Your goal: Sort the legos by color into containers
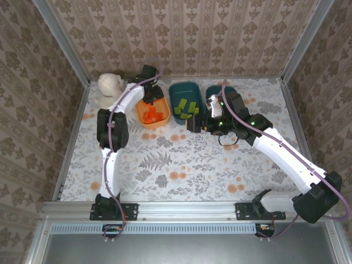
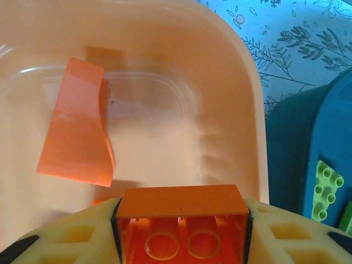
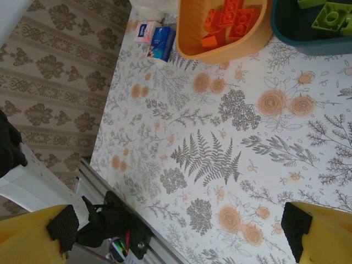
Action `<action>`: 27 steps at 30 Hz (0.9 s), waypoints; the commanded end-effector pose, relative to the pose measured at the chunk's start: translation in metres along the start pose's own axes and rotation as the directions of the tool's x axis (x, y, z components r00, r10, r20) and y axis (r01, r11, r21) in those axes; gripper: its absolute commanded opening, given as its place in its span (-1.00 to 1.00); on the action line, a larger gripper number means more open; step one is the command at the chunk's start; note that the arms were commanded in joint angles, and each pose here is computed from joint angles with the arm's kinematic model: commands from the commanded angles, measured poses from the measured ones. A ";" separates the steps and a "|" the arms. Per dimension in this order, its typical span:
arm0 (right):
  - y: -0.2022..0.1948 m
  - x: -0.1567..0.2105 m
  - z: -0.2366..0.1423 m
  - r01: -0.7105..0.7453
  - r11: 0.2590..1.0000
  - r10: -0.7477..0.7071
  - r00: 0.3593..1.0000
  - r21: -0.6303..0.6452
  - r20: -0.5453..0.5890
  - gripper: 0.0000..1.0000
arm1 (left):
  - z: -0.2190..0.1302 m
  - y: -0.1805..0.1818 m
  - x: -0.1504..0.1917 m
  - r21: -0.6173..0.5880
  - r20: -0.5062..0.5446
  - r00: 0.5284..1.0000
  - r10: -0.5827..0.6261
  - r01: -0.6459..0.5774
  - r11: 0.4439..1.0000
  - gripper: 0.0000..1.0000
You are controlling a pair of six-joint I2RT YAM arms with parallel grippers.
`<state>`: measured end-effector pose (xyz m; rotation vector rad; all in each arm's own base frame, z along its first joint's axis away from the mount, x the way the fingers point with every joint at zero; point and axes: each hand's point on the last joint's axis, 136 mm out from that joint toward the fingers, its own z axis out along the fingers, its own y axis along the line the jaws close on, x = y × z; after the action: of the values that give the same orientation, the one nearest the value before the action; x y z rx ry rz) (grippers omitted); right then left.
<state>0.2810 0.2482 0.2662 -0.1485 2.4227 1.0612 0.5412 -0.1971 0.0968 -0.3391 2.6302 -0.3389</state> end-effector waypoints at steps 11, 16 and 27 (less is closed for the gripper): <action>-0.002 -0.004 0.007 -0.014 1.000 0.014 1.000 0.004 0.010 0.96 | 0.018 0.014 0.008 -0.061 -0.050 0.995 -0.084 0.081 0.995 -0.04; -0.002 -0.003 0.007 -0.012 1.000 0.012 1.000 0.008 0.008 0.96 | 0.023 0.026 0.010 -0.105 -0.073 0.994 -0.082 0.074 0.992 -0.03; -0.008 0.011 -0.002 -0.023 0.999 0.023 1.000 0.025 -0.008 0.96 | 0.027 0.027 -0.007 -0.092 -0.045 0.996 -0.074 0.069 0.993 0.01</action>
<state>0.2822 0.2475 0.2580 -0.1224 2.4401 1.0551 0.5507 -0.1754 0.0713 -0.4764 2.6874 -0.2609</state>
